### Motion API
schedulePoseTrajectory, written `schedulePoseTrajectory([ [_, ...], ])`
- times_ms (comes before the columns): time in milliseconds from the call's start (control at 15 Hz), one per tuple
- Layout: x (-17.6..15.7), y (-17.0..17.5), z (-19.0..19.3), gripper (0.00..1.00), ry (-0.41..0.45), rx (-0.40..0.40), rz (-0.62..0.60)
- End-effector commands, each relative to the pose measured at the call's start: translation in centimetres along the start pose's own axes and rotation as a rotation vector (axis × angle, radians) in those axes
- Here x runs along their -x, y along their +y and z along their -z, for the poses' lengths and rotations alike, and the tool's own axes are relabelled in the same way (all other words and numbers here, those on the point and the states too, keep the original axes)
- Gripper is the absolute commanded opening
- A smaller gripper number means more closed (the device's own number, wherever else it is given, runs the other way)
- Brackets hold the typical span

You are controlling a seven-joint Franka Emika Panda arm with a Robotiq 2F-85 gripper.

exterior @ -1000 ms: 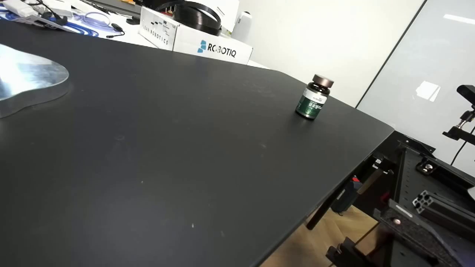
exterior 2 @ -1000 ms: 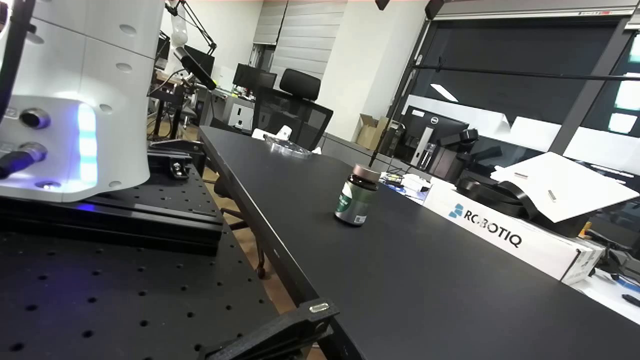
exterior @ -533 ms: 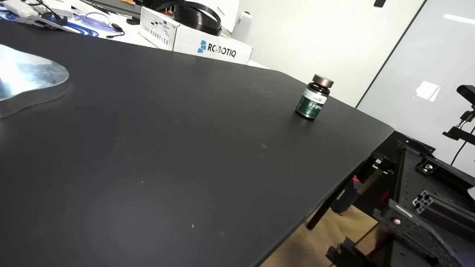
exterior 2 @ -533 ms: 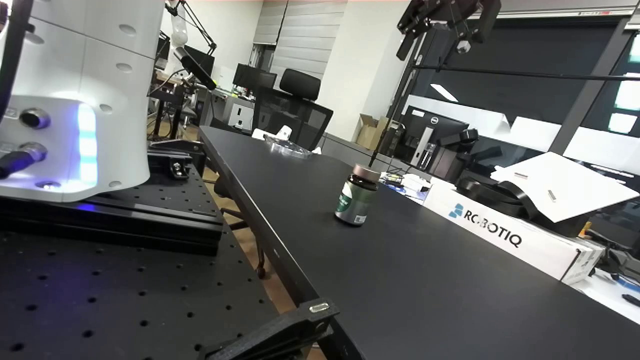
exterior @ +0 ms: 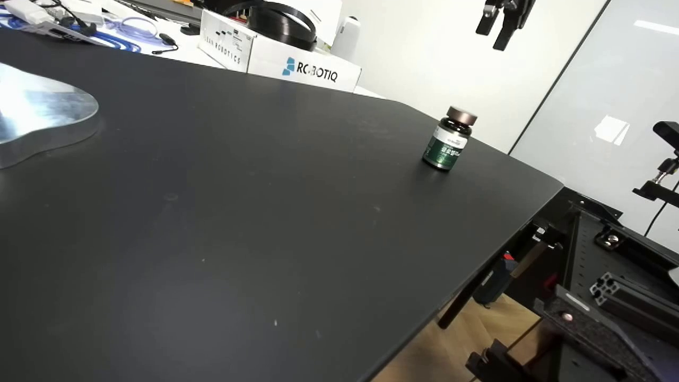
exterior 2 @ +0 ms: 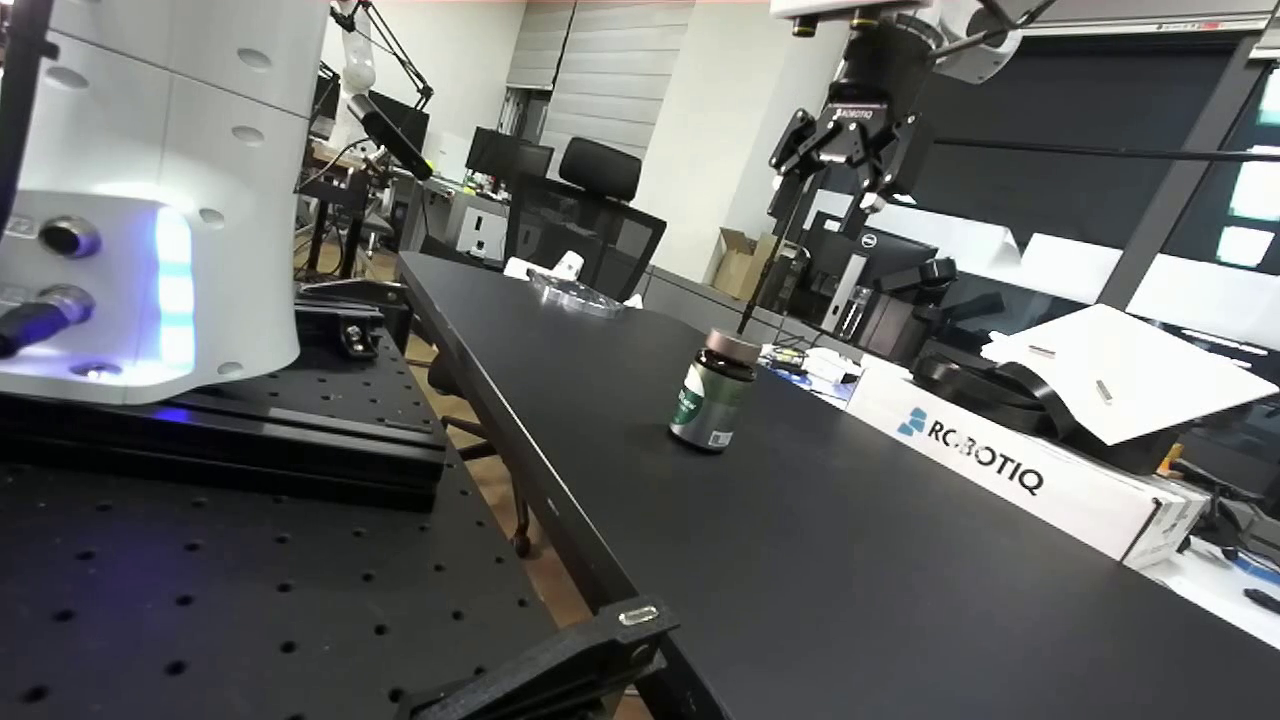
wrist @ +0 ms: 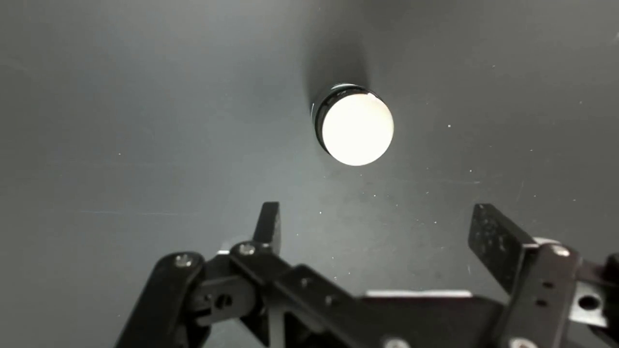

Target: Pick the bottle and move it to the right on the table

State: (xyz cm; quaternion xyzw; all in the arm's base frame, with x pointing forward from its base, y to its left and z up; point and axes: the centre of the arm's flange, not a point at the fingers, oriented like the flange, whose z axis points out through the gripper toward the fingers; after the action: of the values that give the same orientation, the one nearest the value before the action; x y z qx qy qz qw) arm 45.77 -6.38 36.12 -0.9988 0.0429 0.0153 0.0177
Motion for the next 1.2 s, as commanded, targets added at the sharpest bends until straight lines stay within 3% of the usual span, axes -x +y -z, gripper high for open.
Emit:
schedulePoseTrajectory([
  [0,0.0,-0.4,-3.0,1.0,0.043,0.008,-0.076],
  [467,1.1,-0.5,-8.2,1.0,0.02,0.016,-0.133],
  [1133,2.0,-0.5,-11.7,1.0,-0.006,0.025,-0.138],
])
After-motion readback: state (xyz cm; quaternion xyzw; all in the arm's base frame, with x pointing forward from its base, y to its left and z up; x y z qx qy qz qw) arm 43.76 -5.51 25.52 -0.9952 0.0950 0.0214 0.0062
